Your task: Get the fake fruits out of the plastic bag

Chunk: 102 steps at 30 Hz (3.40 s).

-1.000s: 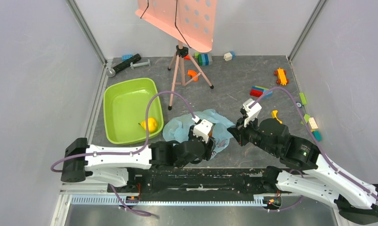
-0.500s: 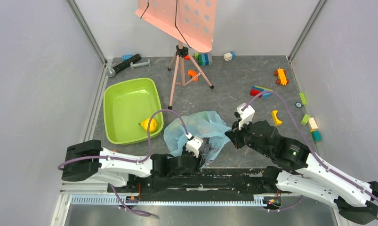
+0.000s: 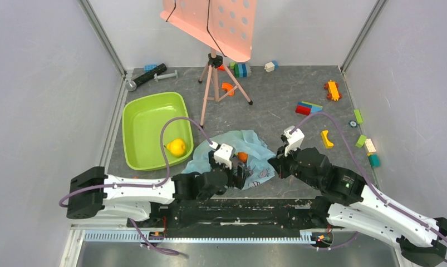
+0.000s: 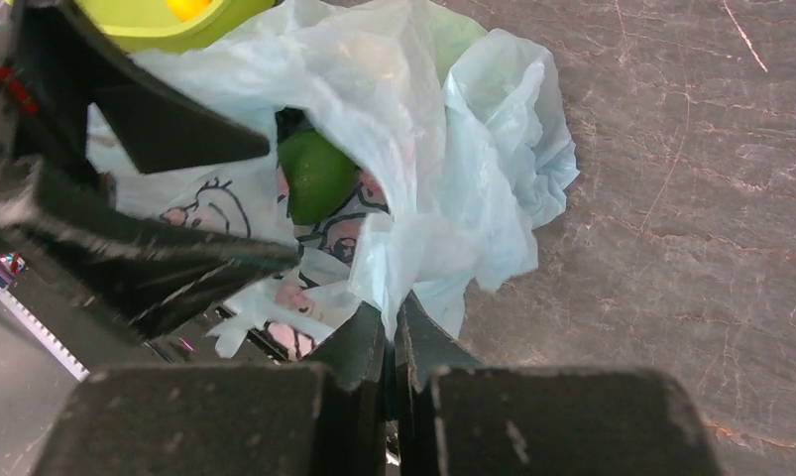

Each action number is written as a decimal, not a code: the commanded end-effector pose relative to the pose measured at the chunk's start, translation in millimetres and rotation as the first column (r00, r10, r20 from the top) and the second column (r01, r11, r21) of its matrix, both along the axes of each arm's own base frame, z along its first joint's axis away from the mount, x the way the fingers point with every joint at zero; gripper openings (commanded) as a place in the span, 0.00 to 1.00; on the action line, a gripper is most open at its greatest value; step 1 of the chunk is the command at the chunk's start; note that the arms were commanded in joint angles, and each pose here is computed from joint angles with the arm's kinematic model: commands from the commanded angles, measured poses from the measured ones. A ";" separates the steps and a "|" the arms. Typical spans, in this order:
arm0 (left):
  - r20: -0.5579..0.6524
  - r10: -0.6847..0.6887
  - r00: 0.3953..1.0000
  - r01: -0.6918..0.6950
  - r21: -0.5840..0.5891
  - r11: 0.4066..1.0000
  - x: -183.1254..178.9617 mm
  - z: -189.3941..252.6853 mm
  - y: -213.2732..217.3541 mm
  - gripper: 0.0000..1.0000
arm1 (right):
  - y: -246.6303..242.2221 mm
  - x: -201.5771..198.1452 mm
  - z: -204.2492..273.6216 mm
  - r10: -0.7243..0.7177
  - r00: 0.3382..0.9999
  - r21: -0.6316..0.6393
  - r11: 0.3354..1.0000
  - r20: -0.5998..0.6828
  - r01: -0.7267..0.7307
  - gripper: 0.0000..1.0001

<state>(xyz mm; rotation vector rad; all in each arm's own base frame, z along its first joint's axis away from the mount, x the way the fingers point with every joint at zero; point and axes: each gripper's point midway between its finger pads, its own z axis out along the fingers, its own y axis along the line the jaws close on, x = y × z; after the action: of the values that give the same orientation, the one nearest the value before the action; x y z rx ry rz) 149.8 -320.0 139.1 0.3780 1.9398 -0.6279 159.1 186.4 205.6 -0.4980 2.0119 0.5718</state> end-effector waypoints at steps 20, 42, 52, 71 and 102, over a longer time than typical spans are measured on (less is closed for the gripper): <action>-0.053 0.036 0.998 -0.030 0.114 0.993 90.5 -29.9 -27.0 0.87 | 4.1 6.6 20.6 -0.027 0.999 0.075 0.997 0.045 0.024 0.00; -0.076 0.184 0.980 -0.161 0.238 0.958 130.3 -44.3 -15.6 0.70 | 3.2 5.5 28.0 -0.024 0.998 0.090 0.996 0.056 0.018 0.00; -0.117 0.138 0.983 -0.097 0.303 0.948 128.6 -69.6 -29.2 0.71 | 0.3 3.6 26.0 -0.026 0.998 0.091 0.996 0.054 0.021 0.00; -0.182 0.062 0.981 0.011 0.373 0.928 105.0 -102.2 -48.2 0.63 | -2.3 2.7 20.0 -0.031 0.998 0.083 0.996 0.047 0.027 0.00; -0.227 -0.452 0.862 0.496 0.203 0.844 1.0 50.6 -7.6 0.57 | -9.9 8.3 14.6 -0.085 0.995 0.083 0.993 0.057 0.080 0.00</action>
<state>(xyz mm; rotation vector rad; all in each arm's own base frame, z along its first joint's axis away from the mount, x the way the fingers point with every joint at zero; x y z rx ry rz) 164.8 -336.7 183.7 0.8903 2.1392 -0.7340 163.6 177.7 216.9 -0.4131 1.9528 0.5800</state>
